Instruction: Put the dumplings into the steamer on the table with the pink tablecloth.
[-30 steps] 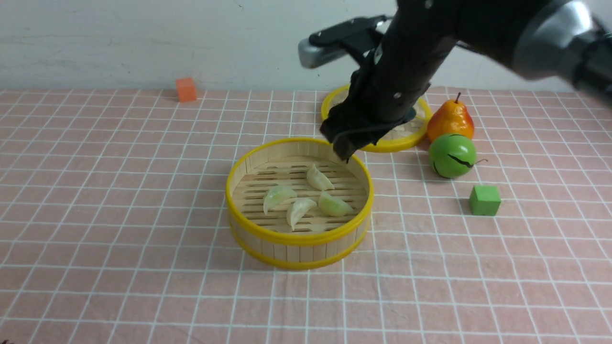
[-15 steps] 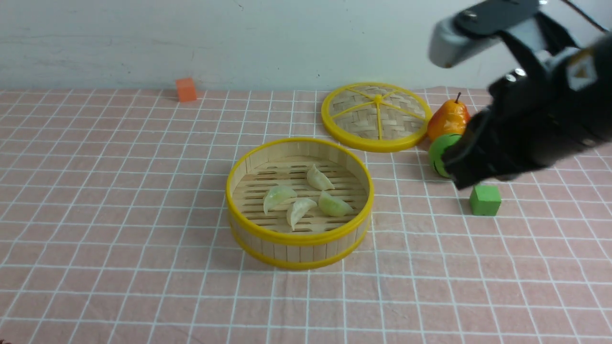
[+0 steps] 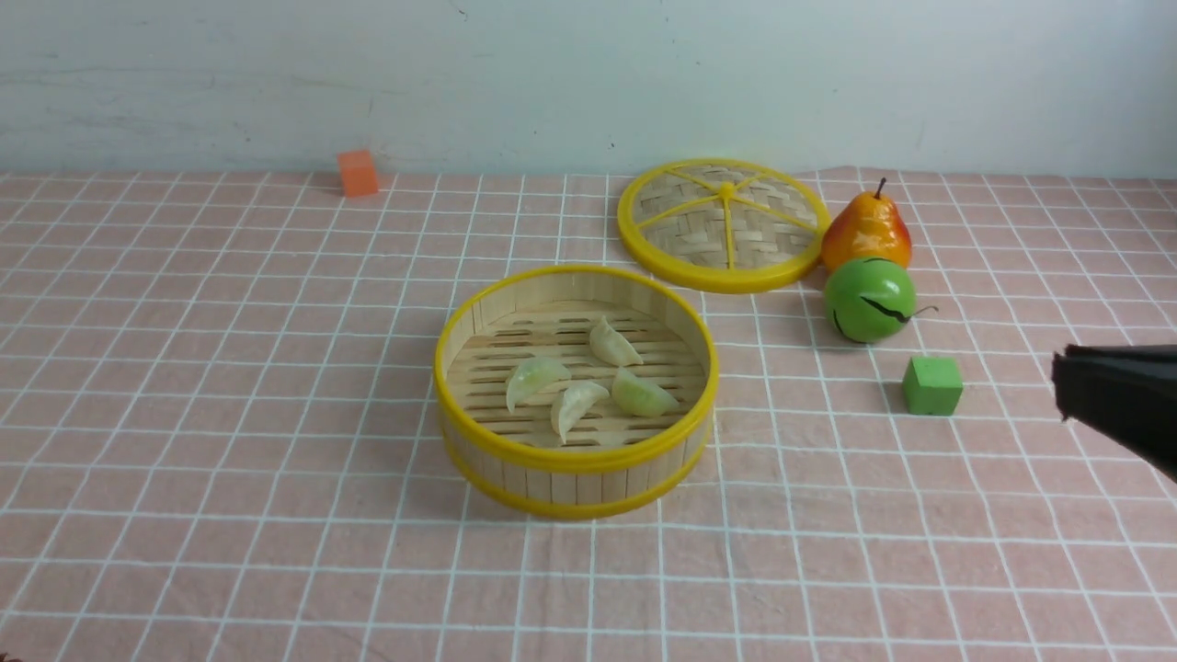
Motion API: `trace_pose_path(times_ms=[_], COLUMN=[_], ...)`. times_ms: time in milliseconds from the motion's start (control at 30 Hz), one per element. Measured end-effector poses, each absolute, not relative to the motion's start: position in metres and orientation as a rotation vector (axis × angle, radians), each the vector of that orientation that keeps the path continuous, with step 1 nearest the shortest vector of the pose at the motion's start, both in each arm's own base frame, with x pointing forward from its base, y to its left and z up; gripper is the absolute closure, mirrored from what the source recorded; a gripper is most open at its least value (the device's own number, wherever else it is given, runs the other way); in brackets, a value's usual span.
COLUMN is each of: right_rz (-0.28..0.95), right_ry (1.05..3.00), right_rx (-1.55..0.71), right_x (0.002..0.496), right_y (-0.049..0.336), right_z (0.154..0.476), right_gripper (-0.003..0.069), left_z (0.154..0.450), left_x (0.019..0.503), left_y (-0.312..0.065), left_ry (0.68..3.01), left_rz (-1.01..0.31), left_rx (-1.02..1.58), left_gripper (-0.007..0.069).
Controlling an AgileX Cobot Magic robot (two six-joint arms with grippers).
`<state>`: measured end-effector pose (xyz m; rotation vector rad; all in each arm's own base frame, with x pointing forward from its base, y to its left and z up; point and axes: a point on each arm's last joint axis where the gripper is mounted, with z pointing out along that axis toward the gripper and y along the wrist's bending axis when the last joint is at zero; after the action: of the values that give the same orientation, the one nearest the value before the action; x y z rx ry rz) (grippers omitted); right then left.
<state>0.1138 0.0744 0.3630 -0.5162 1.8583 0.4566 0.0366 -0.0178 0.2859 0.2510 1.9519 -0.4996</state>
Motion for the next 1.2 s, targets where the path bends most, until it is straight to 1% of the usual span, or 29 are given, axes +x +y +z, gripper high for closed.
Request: trace_pose_path(times_ms=[400,600,633,667,700,767,833,867,967,1100,1200], right_rz=[0.453,0.410,0.392,0.387,0.362,0.313,0.278,0.224,0.129,0.054,0.041], right_ry=[1.865,1.872,1.853,1.851,1.834,1.768,1.742,1.725,1.669,1.679,1.746], right_rx=[-0.523,-0.530,-0.513,-0.506,-0.471,-0.382,-0.327,-0.254,-0.124,0.051,0.152], right_x=[0.103,0.102,0.098,0.097,0.092,0.082,0.078,0.073,0.061,0.055,0.055], right_y=[0.068,0.065,0.060,0.058,0.052,0.038,0.031,0.023,0.010,0.001,-0.002], right_z=[0.355,0.338,0.328,0.326,0.313,0.296,0.285,0.268,0.240,0.205,0.186], right_gripper=[0.0666,0.0665,0.0664,0.0664,0.0664,0.0664,0.0664,0.0664,0.0664,0.0662,0.0662], left_z=[0.286,0.286,0.286,0.286,0.286,0.286,0.286,0.286,0.286,0.286,0.286], left_x=[0.037,0.037,0.037,0.037,0.037,0.037,0.037,0.037,0.037,0.037,0.037], left_y=[-0.018,-0.018,-0.018,-0.018,-0.018,-0.018,-0.018,-0.018,-0.018,-0.018,-0.018], left_ry=[1.952,1.952,1.952,1.952,1.951,1.951,1.951,1.951,1.951,1.952,1.950], left_rz=[-0.499,-0.499,-0.499,-0.499,-0.498,-0.498,-0.497,-0.497,-0.497,-0.495,-0.496], left_rx=[0.251,0.251,0.251,0.251,0.252,0.252,0.252,0.252,0.252,0.252,0.252], left_gripper=[0.0569,0.0565,0.0563,0.0562,0.0559,0.0555,0.0554,0.0554,0.0554,0.0552,0.0552])
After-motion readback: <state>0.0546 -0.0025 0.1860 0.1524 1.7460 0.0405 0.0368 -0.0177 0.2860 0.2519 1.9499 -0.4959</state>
